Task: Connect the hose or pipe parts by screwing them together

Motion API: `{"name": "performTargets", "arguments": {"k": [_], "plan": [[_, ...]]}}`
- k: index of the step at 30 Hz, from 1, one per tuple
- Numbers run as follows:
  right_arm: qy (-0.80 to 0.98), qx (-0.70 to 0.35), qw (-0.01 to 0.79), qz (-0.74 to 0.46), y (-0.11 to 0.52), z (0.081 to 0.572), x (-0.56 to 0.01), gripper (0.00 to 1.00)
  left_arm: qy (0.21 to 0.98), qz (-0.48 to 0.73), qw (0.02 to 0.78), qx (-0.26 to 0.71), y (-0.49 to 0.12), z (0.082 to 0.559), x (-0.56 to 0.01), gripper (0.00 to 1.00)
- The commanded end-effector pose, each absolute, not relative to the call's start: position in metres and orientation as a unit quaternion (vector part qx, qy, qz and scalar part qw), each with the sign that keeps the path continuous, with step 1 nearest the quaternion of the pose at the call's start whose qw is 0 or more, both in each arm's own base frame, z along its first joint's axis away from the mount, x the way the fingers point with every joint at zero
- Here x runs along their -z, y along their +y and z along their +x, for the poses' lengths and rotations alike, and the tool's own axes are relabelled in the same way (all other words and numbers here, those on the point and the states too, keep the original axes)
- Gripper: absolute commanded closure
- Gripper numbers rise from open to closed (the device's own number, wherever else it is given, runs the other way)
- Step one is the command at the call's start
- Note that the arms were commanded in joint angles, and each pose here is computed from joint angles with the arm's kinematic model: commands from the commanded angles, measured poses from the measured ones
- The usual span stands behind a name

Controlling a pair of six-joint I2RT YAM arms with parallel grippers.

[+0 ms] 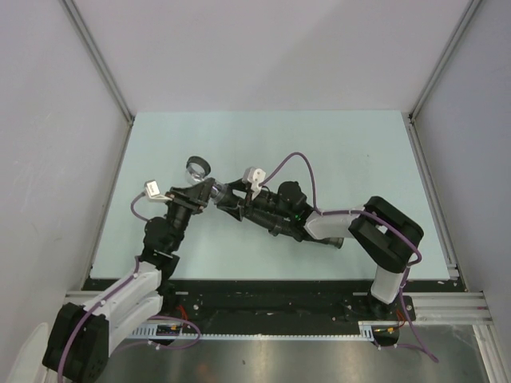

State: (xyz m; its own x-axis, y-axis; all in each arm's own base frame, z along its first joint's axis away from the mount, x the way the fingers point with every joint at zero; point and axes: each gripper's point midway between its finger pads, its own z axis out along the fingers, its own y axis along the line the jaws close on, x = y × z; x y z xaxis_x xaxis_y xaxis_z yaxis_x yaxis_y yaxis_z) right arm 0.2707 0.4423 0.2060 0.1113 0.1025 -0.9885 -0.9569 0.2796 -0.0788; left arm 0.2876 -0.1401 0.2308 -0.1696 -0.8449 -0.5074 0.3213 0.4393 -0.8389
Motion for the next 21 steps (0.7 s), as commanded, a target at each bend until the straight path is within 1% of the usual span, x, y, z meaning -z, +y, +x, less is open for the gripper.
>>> {"name": "performTargets", "arguments": {"k": [1,7,11,15,21], "plan": [[0.458,-0.453,0.676,-0.358,0.449,0.269,-0.272,0.89,0.588,-0.176,0.600,0.513,-0.166,0.276,-0.243,0.99],[0.472,-0.470,0.679,-0.310,0.452,0.269,-0.278,0.89,0.589,-0.194,0.603,0.501,-0.165,0.285,-0.239,1.00],[0.475,-0.473,0.679,-0.300,0.452,0.270,-0.278,0.89,0.589,-0.178,0.604,0.506,-0.170,0.284,-0.241,1.00],[0.473,-0.480,0.675,-0.300,0.445,0.277,-0.280,0.89,0.588,-0.136,0.600,0.525,-0.181,0.273,-0.245,1.00],[0.456,-0.508,0.665,-0.302,0.435,0.279,-0.292,0.91,0.586,-0.122,0.595,0.537,-0.183,0.263,-0.239,1.00]]}}
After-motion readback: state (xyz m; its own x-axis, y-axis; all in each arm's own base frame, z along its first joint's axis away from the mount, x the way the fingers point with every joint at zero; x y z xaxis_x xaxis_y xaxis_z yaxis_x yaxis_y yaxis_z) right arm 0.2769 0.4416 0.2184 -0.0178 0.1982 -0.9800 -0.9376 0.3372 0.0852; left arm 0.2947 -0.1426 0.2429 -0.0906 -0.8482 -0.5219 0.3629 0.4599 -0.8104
